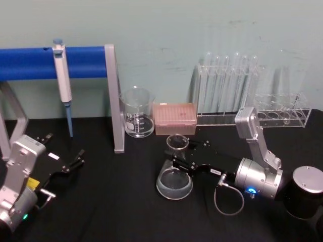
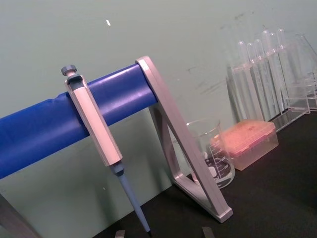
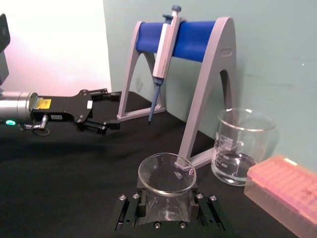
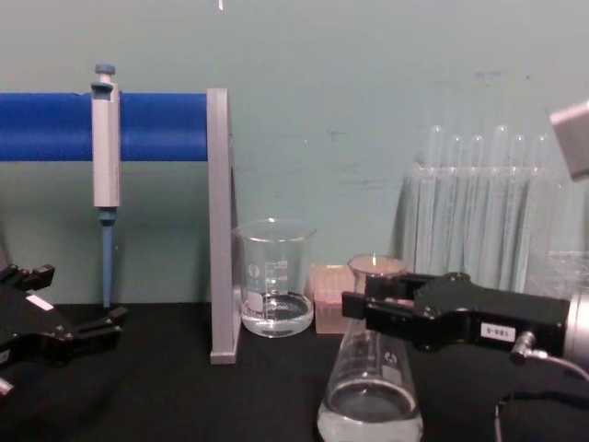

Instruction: Grasp the erlenmeyer flask with one hand, shake it three times, then place it back.

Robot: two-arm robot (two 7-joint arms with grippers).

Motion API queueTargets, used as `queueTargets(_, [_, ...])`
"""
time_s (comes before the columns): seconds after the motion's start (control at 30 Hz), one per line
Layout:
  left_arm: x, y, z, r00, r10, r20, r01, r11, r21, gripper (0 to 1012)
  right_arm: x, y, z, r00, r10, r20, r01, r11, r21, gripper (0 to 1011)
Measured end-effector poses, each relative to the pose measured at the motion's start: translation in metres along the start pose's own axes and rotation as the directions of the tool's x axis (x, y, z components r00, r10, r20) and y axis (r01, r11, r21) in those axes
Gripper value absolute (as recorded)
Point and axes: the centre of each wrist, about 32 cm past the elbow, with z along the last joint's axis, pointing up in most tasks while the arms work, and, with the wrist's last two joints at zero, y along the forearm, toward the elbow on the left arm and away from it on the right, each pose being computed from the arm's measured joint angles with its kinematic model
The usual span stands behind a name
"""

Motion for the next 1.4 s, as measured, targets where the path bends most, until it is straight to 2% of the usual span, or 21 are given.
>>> queueTargets(0.3, [0.0000,0.0000,0.0000,1.0000,0.000,0.000,0.000,1.0000,0.000,1001,-0.010,-0.006,0.011,0.998,-0.069,0.012,0.069,0.997,0.021,457])
queueTargets(0.5, [0.0000,0.0000,0.0000,1.0000,0.000,0.000,0.000,1.0000,0.000,1001,-0.022,-0.013,0.021,0.989,-0.146,0.037,0.145,0.989,0.041,456])
queueTargets(0.73, [0.0000,0.0000,0.0000,1.0000,0.000,0.000,0.000,1.0000,0.000,1001,-0.031,-0.022,0.030,0.970,-0.240,0.045,0.237,0.970,0.061,457])
queueTargets(0.83, [0.0000,0.0000,0.0000,1.0000,0.000,0.000,0.000,1.0000,0.000,1001,-0.036,-0.027,0.034,0.955,-0.293,0.041,0.290,0.954,0.072,456])
queueTargets(0.87, [0.0000,0.0000,0.0000,1.0000,0.000,0.000,0.000,1.0000,0.000,1001,-0.036,-0.027,0.034,0.955,-0.293,0.041,0.290,0.954,0.072,456])
queueTargets(1.07, [0.0000,0.0000,0.0000,1.0000,0.000,0.000,0.000,1.0000,0.000,1001,-0.041,-0.035,0.035,0.925,-0.379,0.016,0.376,0.923,0.083,457])
queueTargets(1.17, [0.0000,0.0000,0.0000,1.0000,0.000,0.000,0.000,1.0000,0.000,1001,-0.041,-0.037,0.034,0.918,-0.396,0.006,0.394,0.916,0.080,457])
queueTargets(1.4, [0.0000,0.0000,0.0000,1.0000,0.000,0.000,0.000,1.0000,0.000,1001,-0.042,-0.041,0.033,0.912,-0.410,0.002,0.409,0.910,0.076,457])
